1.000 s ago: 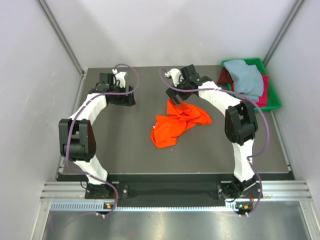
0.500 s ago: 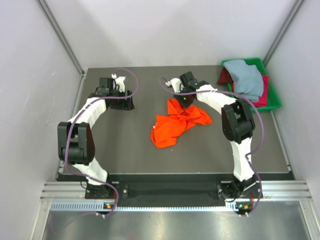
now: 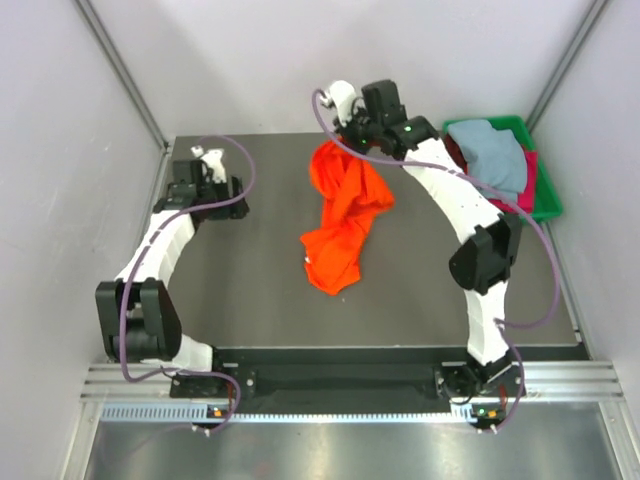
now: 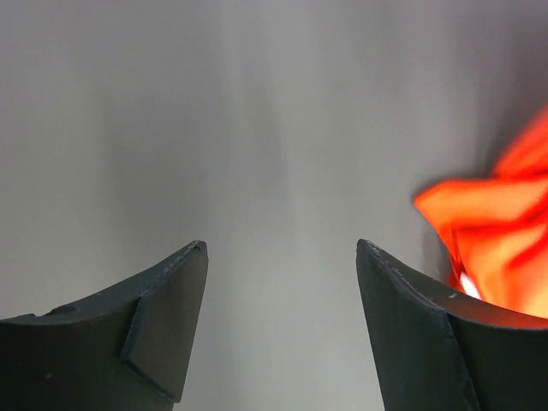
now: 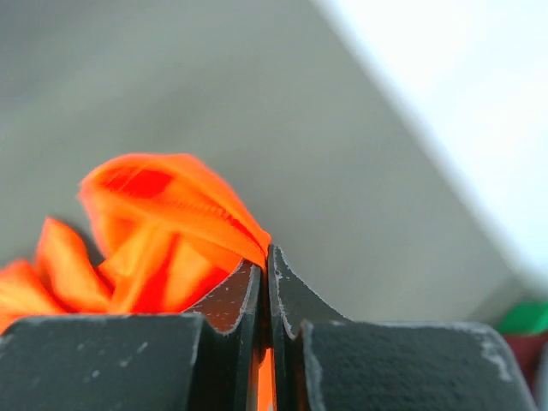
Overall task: Fold and stack the t-shirts
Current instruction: Flatten the tshirt out
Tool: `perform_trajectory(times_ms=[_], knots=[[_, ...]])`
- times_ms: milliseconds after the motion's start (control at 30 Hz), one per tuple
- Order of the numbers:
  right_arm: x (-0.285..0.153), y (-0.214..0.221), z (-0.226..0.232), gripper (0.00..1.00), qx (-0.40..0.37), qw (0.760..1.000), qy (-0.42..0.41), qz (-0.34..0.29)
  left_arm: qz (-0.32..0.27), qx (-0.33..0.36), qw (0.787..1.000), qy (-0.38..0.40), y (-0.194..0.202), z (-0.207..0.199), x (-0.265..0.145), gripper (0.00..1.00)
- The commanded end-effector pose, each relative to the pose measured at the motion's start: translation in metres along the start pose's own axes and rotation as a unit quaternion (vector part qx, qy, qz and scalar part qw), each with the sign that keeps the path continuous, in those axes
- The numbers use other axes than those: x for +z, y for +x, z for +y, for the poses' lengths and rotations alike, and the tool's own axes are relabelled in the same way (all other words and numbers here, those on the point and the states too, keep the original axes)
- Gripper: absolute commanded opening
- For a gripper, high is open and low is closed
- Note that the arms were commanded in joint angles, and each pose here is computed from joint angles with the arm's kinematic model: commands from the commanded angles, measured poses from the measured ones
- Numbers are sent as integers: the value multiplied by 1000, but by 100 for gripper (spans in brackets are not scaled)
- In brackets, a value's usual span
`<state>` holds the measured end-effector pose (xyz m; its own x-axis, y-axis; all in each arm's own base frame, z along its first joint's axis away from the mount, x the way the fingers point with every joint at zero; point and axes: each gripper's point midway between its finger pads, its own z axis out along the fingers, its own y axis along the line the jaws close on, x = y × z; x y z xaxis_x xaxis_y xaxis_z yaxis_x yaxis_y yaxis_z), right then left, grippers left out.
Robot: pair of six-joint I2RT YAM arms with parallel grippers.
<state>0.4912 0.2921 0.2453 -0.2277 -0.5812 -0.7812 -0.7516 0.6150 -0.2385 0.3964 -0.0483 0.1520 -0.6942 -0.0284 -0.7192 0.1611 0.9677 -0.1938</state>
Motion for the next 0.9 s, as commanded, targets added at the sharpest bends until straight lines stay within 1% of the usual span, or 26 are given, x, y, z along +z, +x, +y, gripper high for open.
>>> perform_trajectory(times_ms=[0,33,67,100,167,200,300,333,400,467,500,567,600,633,667,700,733,767,800,867], knots=[[-103,-130,41,0,-78,983,-1,-168,-59,-62,996,-40,-21,33,-23,75],[-115,-146,51,0,-87,977,-6,-197,-65,-80,993,-50,-23,46,-28,75],[-126,-157,61,0,-94,972,-13,-216,-69,-92,992,-52,-24,51,-31,75],[-150,-175,79,0,-107,963,-22,-247,-75,-96,991,-56,-26,55,-36,75],[-173,-196,99,0,-120,950,-35,-287,-83,-95,990,-67,-29,61,-43,75],[-191,-207,117,0,-127,941,-50,-309,-89,-92,989,-69,-31,61,-47,76],[-221,-229,143,0,-117,924,-77,-355,-101,-98,987,-82,-35,64,-54,76],[-238,-240,147,0,-114,915,-82,-377,-105,-105,985,-88,-35,68,-57,77],[-257,-248,152,0,-100,908,-90,-396,-109,-115,983,-90,-33,70,-59,77],[-255,-245,144,0,-92,914,-72,-390,-109,-118,983,-91,-32,71,-60,77],[-240,-229,130,0,-89,926,-50,-362,-106,-118,983,-91,-30,72,-59,78],[-215,-202,107,0,-70,944,-32,-321,-107,-118,983,-87,-30,71,-58,79],[-209,-181,71,0,-33,953,-8,-300,-106,-120,983,-86,-29,71,-57,79],[-176,-142,62,0,-9,968,-15,-251,-106,-121,983,-84,-28,70,-56,79],[-163,-117,46,0,16,974,-4,-224,-108,-124,983,-79,-29,68,-55,79],[-160,-86,8,0,40,979,34,-198,-108,-127,983,-78,-29,68,-55,80],[-133,-37,1,0,58,987,38,-145,-107,-128,983,-75,-29,68,-54,80],[-123,-8,-11,0,62,990,53,-115,-109,-130,983,-72,-30,67,-54,80],[-108,48,-30,0,86,992,74,-59,-107,-130,984,-59,-29,62,-53,80],[-103,106,-63,0,119,986,118,-4,-98,-127,986,-42,-25,56,-49,81]])
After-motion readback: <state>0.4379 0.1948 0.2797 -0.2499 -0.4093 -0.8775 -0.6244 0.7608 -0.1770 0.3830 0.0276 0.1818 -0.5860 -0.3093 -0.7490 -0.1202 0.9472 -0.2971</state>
